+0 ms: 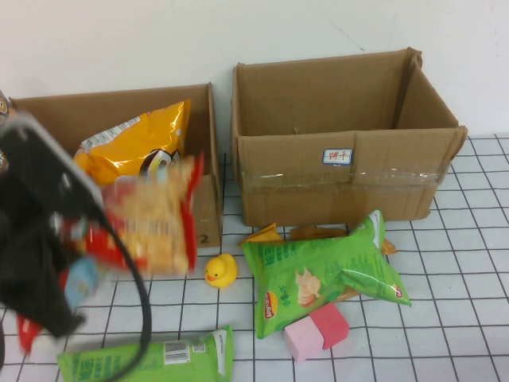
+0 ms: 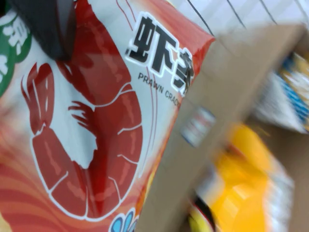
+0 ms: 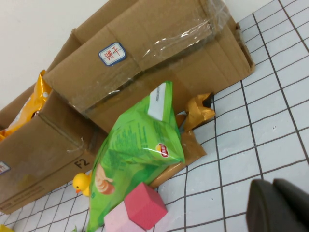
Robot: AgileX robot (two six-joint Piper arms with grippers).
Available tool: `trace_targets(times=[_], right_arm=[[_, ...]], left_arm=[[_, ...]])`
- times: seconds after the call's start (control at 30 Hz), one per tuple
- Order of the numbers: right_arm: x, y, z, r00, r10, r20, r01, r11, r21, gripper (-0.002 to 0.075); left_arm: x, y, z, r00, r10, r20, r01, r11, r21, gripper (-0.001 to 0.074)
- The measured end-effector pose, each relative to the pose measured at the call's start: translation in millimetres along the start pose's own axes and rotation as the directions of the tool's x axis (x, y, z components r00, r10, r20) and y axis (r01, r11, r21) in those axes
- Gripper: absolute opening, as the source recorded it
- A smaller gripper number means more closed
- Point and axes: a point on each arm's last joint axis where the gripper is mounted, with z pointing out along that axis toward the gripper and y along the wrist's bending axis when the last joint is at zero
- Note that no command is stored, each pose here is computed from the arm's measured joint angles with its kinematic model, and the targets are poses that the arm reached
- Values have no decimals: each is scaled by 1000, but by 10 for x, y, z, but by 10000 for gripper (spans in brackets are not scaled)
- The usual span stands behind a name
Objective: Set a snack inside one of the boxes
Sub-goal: Pick up the potato chip, then place the potato chip in the potato chip box
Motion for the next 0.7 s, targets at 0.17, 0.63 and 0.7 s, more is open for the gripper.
trace_targets(times=[0.17,0.63,0.7], right_arm=[[0,0,0,1000,0,0,0,1000,0,-1],[0,0,0,1000,0,0,0,1000,0,-1],[0,0,0,1000,0,0,0,1000,0,-1]], left_arm=[[-272,205,-163,984,-6,177,31,989,-142,50],[-822,663,878,981,190,24,-154,857,-492,49],[-833,705,1100,982,190,1,-163,850,-501,49]])
